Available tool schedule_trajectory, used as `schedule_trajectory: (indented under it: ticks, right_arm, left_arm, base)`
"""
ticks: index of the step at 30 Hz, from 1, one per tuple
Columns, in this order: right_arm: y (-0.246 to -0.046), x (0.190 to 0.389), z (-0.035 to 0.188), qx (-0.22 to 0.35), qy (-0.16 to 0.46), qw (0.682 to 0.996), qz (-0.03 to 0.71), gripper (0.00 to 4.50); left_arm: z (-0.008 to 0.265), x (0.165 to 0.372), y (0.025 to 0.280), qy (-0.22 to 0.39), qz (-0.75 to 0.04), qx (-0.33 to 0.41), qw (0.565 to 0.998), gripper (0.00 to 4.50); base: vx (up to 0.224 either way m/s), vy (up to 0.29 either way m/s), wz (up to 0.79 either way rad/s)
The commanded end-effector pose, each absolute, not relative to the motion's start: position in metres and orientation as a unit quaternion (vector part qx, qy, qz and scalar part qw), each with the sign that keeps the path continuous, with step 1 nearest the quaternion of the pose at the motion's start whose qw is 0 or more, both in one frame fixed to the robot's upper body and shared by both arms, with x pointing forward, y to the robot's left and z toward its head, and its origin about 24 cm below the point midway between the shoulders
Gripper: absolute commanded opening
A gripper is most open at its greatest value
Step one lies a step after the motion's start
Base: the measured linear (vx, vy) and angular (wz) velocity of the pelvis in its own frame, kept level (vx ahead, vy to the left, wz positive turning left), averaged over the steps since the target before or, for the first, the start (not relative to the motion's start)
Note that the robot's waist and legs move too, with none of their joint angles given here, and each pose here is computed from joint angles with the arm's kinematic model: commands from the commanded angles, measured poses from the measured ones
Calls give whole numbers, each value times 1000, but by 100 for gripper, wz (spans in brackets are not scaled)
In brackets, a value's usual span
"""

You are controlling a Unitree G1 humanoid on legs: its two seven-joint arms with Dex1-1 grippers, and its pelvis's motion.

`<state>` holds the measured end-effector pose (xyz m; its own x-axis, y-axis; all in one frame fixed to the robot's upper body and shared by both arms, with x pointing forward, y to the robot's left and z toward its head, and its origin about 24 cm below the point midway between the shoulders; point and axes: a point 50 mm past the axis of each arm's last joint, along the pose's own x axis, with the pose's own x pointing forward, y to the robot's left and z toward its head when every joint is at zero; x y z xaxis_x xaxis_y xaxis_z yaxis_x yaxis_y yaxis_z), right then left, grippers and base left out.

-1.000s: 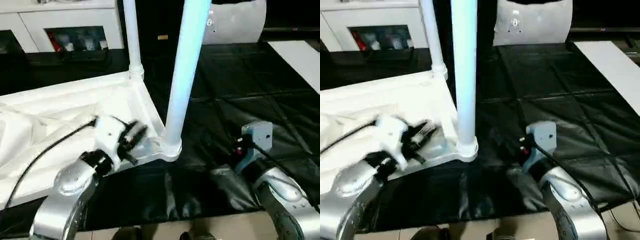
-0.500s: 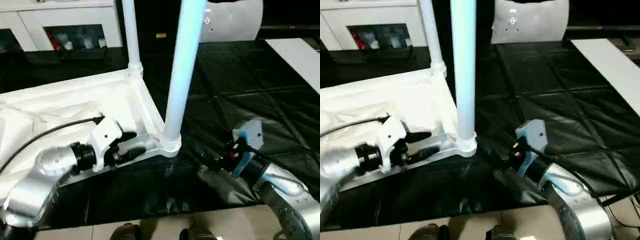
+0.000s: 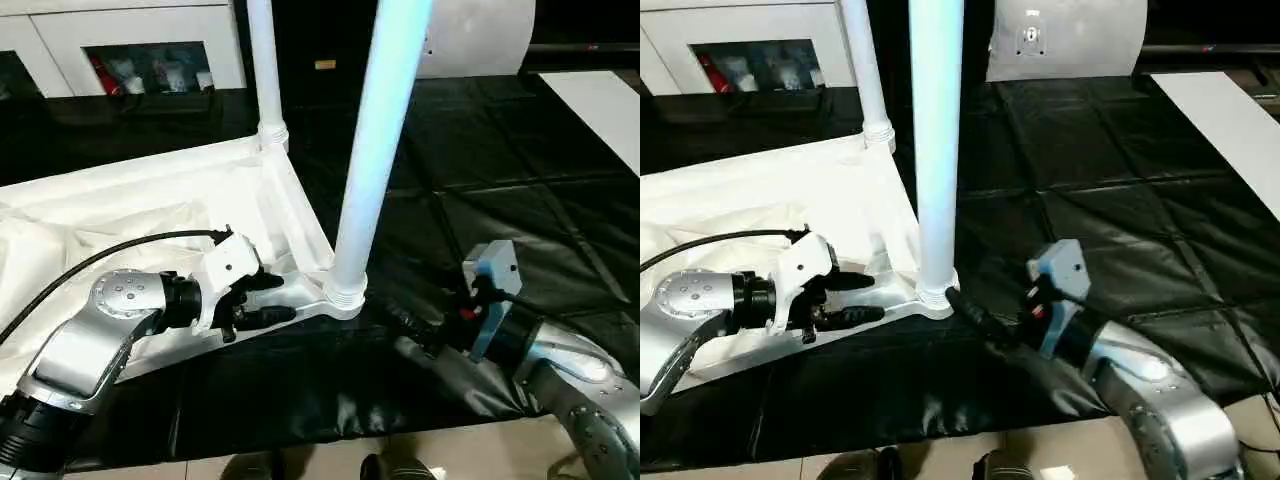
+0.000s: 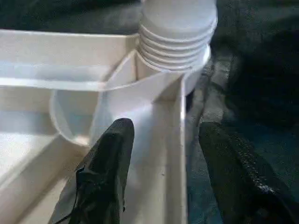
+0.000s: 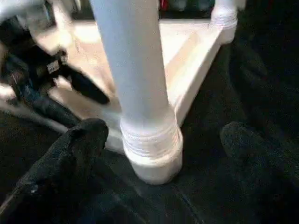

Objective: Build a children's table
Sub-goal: Insert table leg to table base

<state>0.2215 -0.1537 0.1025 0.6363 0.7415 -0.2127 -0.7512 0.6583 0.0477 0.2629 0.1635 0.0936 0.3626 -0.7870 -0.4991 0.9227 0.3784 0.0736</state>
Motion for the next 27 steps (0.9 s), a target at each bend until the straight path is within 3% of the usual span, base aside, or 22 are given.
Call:
schedule_trajectory:
  ticks: [1,4,8,12,27]
  right_arm:
    - [-149,217,102,-38,109,897,427,450]
    - [-148,213,100,-46,112,891,437,450]
    - [-145,208,99,-43,120,880,457,450]
    - [-146,201,92,-52,165,865,471,450]
    - [-151,210,91,-59,157,877,451,450]
  left_arm:
    - [95,259,161,197,-542,171,799,253]
    - [88,257,161,208,-535,179,799,218]
    - [82,265,163,209,-506,201,812,214]
    - [81,266,166,216,-502,209,811,162]
    - [82,267,168,216,-501,238,803,35]
  base:
    - [0,0,0]
    - [0,0,0]
    - [0,0,0]
    - [0,0,0]
    - [0,0,0]
